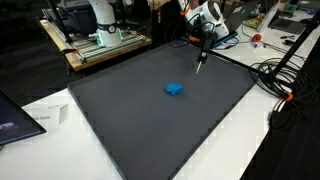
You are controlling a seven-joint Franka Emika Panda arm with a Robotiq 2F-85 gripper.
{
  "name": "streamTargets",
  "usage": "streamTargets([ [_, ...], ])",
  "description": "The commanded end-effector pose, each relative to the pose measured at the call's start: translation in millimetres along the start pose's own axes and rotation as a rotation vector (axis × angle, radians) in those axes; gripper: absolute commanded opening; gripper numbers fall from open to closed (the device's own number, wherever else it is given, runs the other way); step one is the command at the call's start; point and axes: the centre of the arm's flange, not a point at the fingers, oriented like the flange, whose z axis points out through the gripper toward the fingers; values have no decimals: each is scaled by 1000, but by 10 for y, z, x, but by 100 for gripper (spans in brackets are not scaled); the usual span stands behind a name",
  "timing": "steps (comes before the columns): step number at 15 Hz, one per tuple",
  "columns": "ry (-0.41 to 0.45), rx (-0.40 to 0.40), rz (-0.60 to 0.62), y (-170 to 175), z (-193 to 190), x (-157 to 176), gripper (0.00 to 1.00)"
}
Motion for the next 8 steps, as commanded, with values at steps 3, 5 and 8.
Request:
streamTargets([
  [3, -51, -47, -40, 147, 34, 115, 3],
  [5, -60, -51, -49, 176, 34, 115, 3],
  [8, -64, 4, -72, 278, 4, 102, 3],
])
